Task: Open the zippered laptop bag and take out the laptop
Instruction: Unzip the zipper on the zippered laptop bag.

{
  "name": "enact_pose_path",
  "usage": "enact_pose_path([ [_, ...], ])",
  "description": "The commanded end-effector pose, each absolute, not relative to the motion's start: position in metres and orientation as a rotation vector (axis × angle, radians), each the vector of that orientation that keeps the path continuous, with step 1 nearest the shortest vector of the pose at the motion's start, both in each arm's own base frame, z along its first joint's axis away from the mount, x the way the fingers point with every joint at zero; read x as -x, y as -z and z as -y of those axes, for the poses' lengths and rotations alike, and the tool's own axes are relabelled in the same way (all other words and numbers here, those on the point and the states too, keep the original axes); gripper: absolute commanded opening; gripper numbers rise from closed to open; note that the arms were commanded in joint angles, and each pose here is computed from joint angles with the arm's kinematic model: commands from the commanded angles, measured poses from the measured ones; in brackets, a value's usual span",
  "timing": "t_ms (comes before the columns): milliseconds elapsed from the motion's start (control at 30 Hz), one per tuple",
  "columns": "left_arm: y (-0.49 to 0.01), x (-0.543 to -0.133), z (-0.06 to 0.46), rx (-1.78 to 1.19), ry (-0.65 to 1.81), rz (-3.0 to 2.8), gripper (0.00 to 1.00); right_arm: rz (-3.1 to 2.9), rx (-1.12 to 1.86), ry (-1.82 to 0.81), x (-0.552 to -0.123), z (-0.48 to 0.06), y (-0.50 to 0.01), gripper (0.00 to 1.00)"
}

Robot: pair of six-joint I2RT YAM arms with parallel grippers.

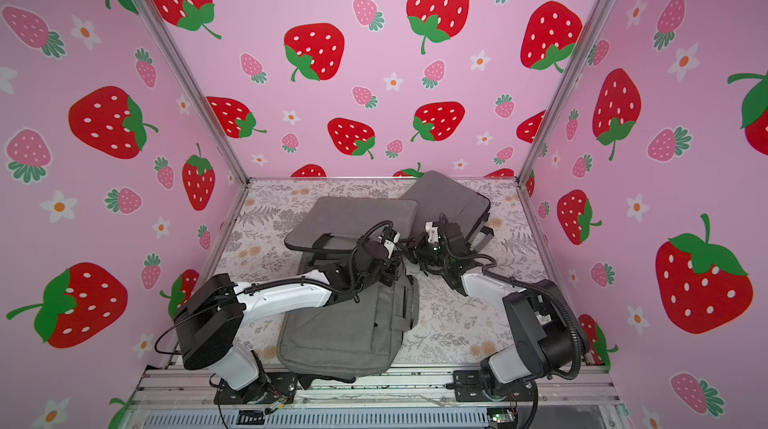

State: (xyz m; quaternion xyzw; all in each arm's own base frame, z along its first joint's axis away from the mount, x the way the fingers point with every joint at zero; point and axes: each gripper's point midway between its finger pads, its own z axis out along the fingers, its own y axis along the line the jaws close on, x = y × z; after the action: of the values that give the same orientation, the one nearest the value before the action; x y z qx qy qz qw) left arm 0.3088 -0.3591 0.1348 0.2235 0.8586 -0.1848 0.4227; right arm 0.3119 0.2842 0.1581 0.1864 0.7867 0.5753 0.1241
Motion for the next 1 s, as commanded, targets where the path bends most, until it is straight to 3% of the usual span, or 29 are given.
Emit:
enact_pose_path([
  [0, -0.144, -0.316, 0.365, -0.531, 0.495, -2.134, 0.29, -2.242, -0.517, -1.742, -0.313, -0.288, -0.172, 0.00],
  [267, -0.149, -0.316, 0.364, -0.544, 0.507, -2.128, 0.09, -2.253, -0.526, -1.727, -0.313, -0.287, -0.166, 0.00],
  [400, -0.149, -0.312, 0.360, -0.547, 0.509, -2.137, 0.07, -2.260, -0.531, -1.716, -0.313, -0.287, -0.161, 0.00],
  [467, -0.150, -0.309, 0.358, -0.555, 0.514, -2.148, 0.00, -2.265, -0.536, -1.703, -0.314, -0.286, -0.158, 0.00],
  [967, -0.145, -0.303, 0.315, -0.479, 0.522, -2.303, 0.00, -2.270, -0.539, -1.646, -0.317, -0.276, -0.148, 0.00],
])
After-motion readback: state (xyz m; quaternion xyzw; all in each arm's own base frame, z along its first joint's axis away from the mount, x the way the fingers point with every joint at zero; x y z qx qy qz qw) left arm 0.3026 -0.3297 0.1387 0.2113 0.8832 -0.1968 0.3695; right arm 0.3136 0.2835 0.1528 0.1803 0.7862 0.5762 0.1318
